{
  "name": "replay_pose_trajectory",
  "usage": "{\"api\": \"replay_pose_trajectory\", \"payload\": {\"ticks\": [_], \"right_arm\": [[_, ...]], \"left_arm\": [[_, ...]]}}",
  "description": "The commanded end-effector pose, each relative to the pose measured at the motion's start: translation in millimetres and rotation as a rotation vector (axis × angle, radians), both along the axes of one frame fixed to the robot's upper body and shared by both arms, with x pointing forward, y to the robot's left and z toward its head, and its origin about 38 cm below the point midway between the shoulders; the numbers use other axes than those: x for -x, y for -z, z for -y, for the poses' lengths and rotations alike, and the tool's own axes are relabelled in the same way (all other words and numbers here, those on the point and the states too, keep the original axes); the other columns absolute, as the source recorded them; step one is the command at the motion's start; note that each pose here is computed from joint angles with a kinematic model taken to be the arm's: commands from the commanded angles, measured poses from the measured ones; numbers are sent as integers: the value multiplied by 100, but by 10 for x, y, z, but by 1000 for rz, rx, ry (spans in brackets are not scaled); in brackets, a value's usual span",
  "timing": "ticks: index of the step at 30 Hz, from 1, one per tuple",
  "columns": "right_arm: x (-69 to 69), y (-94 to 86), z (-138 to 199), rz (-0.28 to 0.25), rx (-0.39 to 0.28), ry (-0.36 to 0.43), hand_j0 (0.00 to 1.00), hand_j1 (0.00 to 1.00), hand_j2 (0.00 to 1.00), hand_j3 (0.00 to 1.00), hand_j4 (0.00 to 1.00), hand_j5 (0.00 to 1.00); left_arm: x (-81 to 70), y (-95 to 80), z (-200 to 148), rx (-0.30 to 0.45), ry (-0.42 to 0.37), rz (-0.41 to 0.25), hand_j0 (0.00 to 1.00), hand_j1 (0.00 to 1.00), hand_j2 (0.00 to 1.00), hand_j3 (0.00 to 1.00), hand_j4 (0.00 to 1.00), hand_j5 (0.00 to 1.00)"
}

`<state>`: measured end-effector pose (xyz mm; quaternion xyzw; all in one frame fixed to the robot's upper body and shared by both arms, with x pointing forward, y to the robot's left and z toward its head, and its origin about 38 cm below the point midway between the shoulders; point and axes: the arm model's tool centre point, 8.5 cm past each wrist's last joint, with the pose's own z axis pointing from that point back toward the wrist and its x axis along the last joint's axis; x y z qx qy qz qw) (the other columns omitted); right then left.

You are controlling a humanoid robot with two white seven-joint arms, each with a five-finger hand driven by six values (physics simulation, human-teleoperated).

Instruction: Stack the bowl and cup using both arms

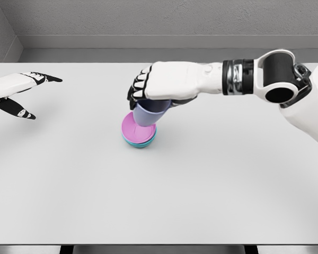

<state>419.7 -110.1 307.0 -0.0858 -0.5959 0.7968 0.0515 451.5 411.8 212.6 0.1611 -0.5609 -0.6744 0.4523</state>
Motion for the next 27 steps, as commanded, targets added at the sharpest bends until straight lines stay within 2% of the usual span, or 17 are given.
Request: {"api": "replay_pose_trajectory", "payload": {"ticks": [1,4,6,10,13,18,20,27], "right_arm": [[3,58,-34,-17,8,-4,61,61,61,61,61,61],[20,191,-103,-46,24,-16,61,61,61,61,61,61],[-27,230,-114,-56,26,-4,61,61,61,61,61,61],[-11,264,-233,-61,23,-23,61,61,61,61,61,61],[-89,318,-269,-67,32,-4,61,61,61,61,61,61],[-129,342,-230,-66,42,14,61,61,61,61,61,61],[-201,388,-188,-80,47,39,61,61,61,61,61,61],[-233,466,-197,-99,57,47,61,61,61,61,61,61]], "left_arm": [[0,-8,-10,6,-4,0,100,100,100,100,100,100],[0,-8,-10,6,-4,0,100,100,100,100,100,100],[0,-8,-10,6,-4,0,100,100,100,100,100,100],[0,-8,-10,6,-4,0,100,100,100,100,100,100],[0,-8,-10,6,-4,0,100,100,100,100,100,100],[1,-11,-6,6,-3,1,100,100,100,100,100,100],[1,-11,-6,6,-3,1,100,100,100,100,100,100],[1,-11,-6,6,-3,1,100,100,100,100,100,100]]}}
